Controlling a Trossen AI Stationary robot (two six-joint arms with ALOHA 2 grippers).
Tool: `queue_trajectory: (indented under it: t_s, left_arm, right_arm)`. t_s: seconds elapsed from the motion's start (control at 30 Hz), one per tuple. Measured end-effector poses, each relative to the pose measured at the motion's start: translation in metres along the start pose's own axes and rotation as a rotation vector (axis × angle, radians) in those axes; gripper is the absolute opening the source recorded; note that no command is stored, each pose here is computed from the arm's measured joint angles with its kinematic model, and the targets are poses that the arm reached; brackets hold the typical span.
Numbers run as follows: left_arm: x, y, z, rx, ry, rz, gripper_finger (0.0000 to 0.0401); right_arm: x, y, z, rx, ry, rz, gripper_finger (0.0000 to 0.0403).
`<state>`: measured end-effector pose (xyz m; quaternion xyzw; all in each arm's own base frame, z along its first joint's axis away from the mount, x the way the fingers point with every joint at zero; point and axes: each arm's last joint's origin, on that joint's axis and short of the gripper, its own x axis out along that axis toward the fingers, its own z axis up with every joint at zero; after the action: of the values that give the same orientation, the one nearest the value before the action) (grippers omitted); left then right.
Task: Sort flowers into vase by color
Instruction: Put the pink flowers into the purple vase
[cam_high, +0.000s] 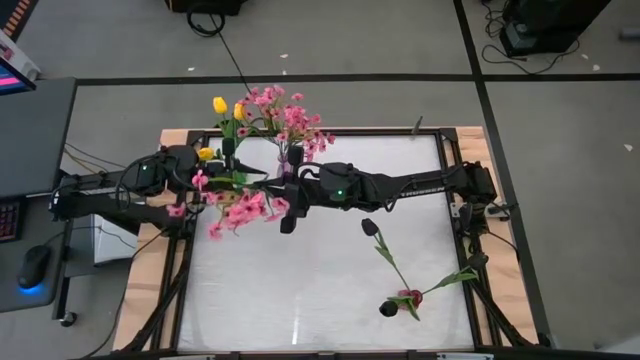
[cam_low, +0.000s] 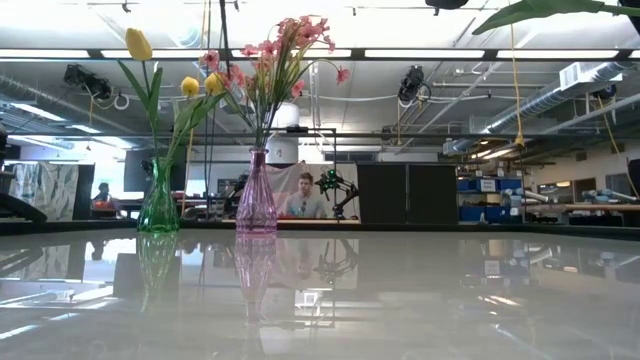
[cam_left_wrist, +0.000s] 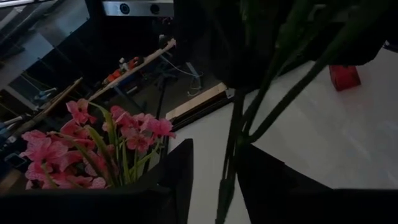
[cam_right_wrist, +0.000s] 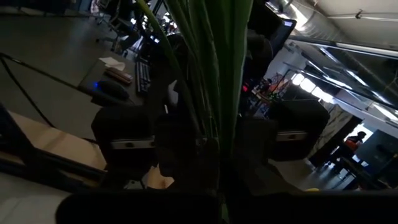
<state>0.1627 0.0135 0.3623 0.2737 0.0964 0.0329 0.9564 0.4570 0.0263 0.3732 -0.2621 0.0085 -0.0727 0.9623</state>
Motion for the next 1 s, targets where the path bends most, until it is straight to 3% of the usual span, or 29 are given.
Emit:
queue_trajectory:
  t_s: [0.43,1.0]
  left_arm:
    - [0.0000,-0.0002,0.0000,0.000,0.000,-0.002,0.0014]
    - [0.0000,0.0000,0.0002,0.001,-0.003,-0.001,0.0009]
  right_arm:
    - [0.0000,-0.0004,0.0003,0.008,-0.001,-0.002,0.0016]
    - [-0.0005,0.0016,0.0018,0.013,-0.005,-0.001,0.0034]
